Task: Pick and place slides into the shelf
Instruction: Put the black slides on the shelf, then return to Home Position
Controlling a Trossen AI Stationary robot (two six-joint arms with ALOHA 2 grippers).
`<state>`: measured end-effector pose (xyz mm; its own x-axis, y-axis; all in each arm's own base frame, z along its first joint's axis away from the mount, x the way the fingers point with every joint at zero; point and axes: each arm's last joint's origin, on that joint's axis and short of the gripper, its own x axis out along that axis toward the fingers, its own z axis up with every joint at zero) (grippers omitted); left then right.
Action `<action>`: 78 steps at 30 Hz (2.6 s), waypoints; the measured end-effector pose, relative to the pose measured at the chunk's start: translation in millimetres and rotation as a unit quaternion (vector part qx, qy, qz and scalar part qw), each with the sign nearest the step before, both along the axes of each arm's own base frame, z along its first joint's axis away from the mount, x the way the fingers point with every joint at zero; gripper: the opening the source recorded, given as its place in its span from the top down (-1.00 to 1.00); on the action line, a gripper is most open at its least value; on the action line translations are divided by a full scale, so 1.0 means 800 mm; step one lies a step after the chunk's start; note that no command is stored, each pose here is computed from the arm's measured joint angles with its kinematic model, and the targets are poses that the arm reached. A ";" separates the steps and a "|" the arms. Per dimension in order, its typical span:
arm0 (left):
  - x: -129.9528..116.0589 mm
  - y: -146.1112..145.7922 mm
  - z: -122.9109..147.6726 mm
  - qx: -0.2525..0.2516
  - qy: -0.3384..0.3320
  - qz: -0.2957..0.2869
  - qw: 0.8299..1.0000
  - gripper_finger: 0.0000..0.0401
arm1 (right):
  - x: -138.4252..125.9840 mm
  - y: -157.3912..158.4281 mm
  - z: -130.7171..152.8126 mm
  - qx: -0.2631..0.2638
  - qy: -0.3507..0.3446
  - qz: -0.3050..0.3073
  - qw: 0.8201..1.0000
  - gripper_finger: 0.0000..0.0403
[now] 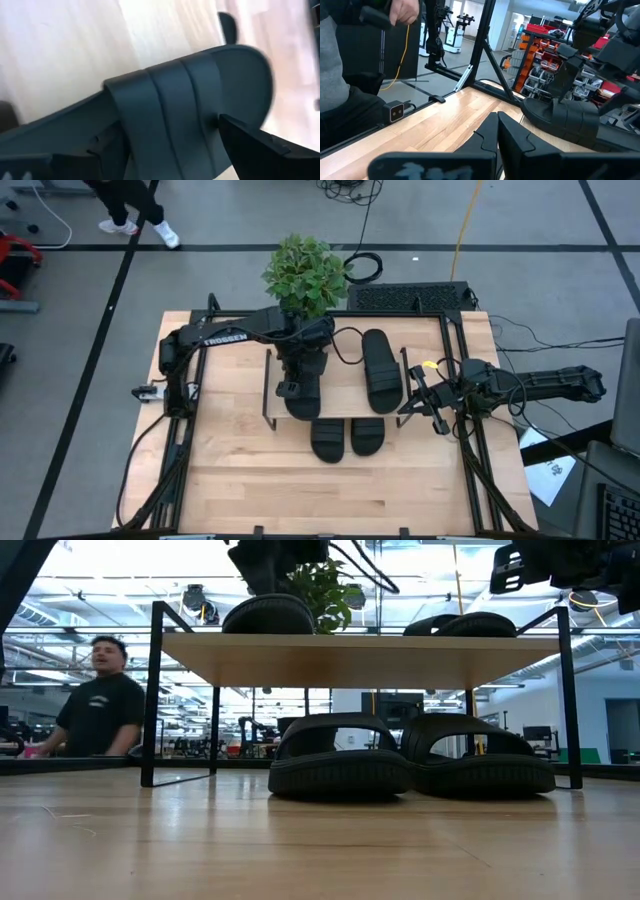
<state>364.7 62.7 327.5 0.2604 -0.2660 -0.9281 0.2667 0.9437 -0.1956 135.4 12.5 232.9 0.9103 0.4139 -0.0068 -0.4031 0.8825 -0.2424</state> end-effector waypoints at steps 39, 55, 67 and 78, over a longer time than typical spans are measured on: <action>-0.027 -0.143 -0.041 0.016 -0.260 -0.175 0.950 0.99 | 0.011 0.002 -0.024 0.029 0.048 0.025 0.998 1.00; -0.114 -0.106 0.062 0.171 -0.502 -0.169 0.831 1.00 | 0.016 -0.003 -0.019 0.043 -0.039 -0.028 0.998 1.00; -0.239 -0.123 -0.038 0.120 -0.618 -0.045 0.776 1.00 | -0.002 -0.010 -0.008 0.083 -0.052 -0.008 0.995 1.00; -0.275 -0.159 -0.121 0.171 -0.590 -0.035 0.788 1.00 | -0.037 -0.009 -0.005 0.132 -0.032 -0.014 0.991 1.00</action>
